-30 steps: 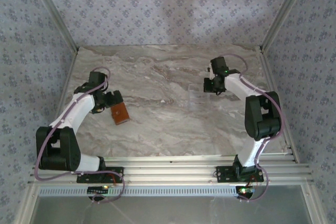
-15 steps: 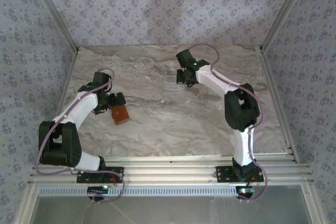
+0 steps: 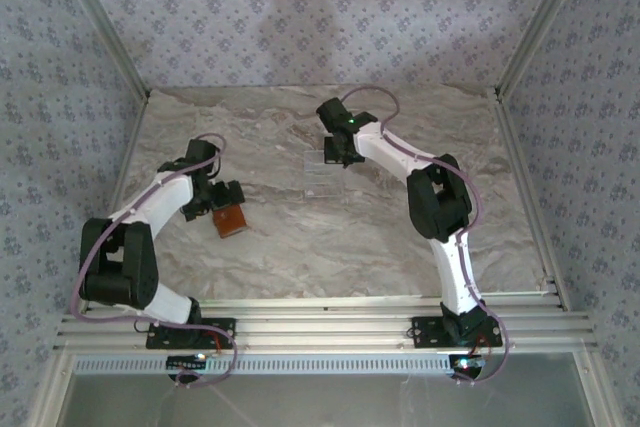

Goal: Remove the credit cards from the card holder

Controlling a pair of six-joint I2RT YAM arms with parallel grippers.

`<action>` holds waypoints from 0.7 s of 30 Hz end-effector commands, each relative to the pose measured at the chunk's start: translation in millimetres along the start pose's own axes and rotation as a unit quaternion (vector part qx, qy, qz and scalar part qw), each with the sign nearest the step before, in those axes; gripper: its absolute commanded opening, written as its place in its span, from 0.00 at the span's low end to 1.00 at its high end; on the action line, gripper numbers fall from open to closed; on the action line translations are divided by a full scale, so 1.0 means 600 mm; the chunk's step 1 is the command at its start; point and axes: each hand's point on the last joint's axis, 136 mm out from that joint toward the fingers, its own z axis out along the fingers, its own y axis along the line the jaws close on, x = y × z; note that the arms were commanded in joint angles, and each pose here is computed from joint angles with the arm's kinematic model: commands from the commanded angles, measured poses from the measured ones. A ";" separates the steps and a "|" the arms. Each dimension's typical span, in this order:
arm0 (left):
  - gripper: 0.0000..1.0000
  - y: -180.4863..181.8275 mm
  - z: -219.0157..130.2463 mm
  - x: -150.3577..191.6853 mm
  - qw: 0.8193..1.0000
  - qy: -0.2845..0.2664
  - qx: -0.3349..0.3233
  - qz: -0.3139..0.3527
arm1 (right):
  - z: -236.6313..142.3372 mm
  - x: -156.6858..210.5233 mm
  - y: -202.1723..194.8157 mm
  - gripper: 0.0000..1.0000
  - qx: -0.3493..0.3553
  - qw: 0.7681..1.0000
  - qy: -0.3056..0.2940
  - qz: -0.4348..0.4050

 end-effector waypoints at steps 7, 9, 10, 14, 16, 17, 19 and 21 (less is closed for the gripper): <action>0.99 -0.011 0.007 0.009 0.999 0.025 -0.012 0.016 | 0.001 0.010 -0.019 0.00 0.007 1.000 0.006 0.016; 0.99 -0.012 0.009 0.010 0.999 0.028 -0.013 0.016 | 0.003 0.013 -0.020 0.02 0.005 1.000 0.009 0.018; 1.00 -0.012 0.011 0.010 0.999 0.029 -0.014 0.016 | 0.005 0.015 -0.022 0.05 0.006 1.000 0.011 0.019; 0.99 -0.016 0.017 0.013 0.999 0.037 -0.017 0.015 | -0.001 0.010 -0.023 0.17 0.003 1.000 0.007 0.022; 1.00 -0.018 0.019 0.013 0.999 0.038 -0.020 0.015 | -0.010 0.006 -0.023 0.26 0.000 1.000 0.003 0.023; 0.99 -0.018 0.020 0.013 0.999 0.040 -0.023 0.014 | -0.015 0.004 -0.023 0.30 -0.001 1.000 0.001 0.023; 0.99 -0.021 0.023 0.013 0.999 0.042 -0.030 0.014 | -0.027 0.000 -0.024 0.37 -0.005 1.000 -0.003 0.024; 0.99 -0.024 0.025 0.013 0.998 0.044 -0.037 0.013 | -0.042 -0.004 -0.024 0.43 -0.008 1.000 -0.008 0.024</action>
